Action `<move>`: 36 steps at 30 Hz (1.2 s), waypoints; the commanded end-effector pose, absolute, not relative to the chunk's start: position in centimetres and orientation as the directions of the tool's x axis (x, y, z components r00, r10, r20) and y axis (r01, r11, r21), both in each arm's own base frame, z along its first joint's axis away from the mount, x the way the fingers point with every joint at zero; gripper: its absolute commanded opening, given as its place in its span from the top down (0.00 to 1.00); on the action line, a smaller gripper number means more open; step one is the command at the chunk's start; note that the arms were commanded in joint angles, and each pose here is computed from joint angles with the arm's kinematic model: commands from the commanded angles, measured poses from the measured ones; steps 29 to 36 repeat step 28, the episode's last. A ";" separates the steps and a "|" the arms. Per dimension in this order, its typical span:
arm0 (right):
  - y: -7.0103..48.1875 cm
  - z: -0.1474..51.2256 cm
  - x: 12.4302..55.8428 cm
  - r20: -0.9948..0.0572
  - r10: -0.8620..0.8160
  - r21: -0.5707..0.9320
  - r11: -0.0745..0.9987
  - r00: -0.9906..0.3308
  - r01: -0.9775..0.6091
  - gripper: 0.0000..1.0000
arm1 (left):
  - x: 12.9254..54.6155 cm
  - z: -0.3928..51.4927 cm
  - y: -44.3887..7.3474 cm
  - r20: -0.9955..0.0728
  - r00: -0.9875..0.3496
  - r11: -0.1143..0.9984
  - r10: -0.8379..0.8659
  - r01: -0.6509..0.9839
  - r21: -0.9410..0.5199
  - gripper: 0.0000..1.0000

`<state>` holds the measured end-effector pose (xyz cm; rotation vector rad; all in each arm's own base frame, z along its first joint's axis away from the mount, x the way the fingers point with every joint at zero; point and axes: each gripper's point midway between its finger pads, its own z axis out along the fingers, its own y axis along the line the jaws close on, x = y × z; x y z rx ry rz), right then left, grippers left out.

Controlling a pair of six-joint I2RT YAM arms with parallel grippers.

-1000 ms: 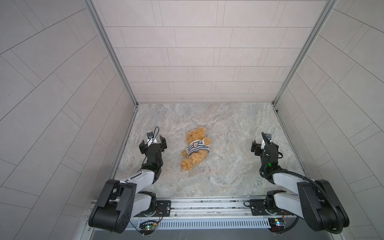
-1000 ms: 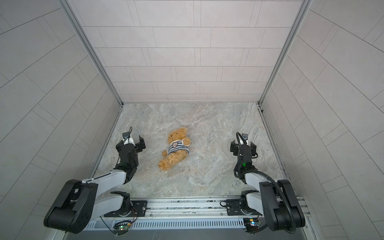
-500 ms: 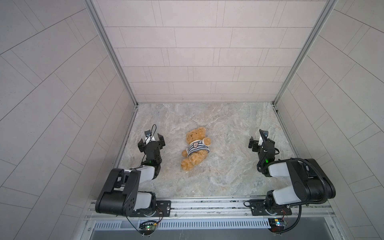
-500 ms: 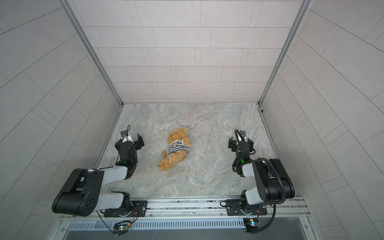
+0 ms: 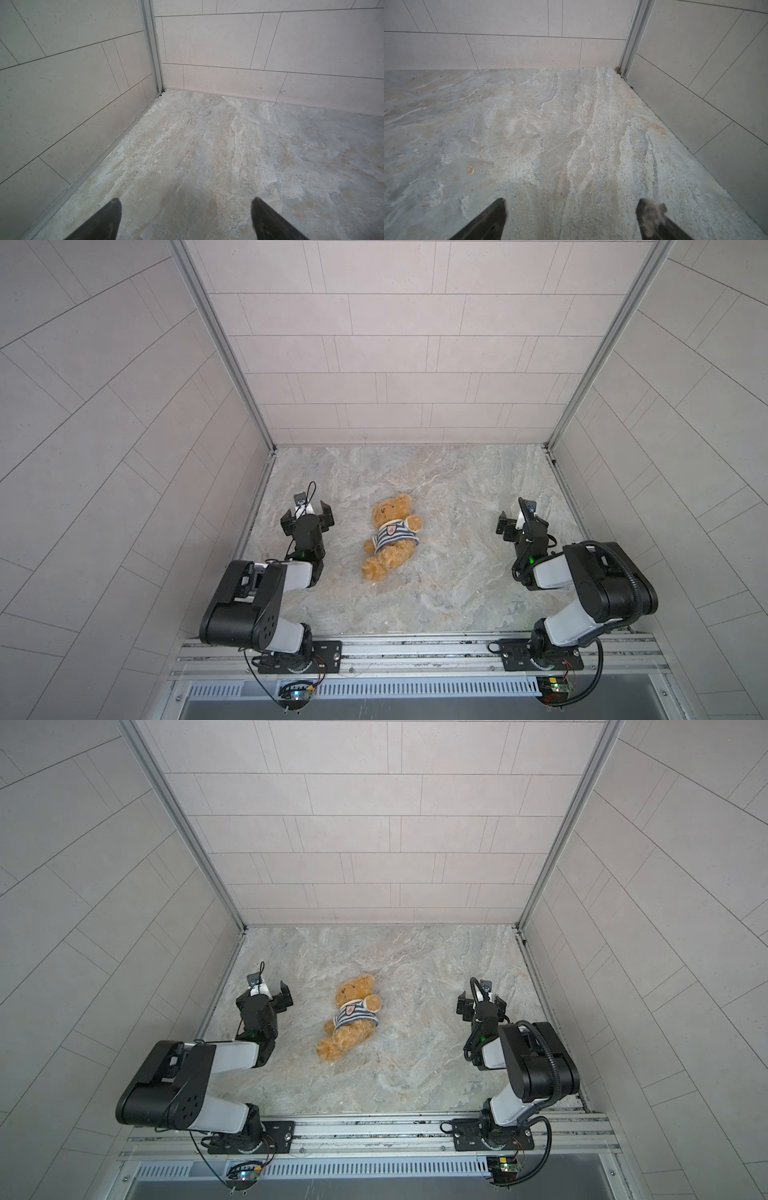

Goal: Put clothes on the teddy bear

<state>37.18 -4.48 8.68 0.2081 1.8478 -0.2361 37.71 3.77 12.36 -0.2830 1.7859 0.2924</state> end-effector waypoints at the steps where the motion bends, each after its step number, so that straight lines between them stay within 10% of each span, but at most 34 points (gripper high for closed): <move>1: -4.7 9.5 37.8 -0.966 0.021 -0.052 0.960 -0.258 0.274 0.00 | 38.0 12.7 3.6 -0.974 -0.225 0.939 -0.019 -0.339 0.060 0.00; 36: -3.6 9.2 38.8 -0.947 -0.044 -0.133 0.956 -0.319 0.263 0.00 | 38.3 12.7 2.1 -0.973 -0.231 0.956 0.023 -0.279 0.089 0.00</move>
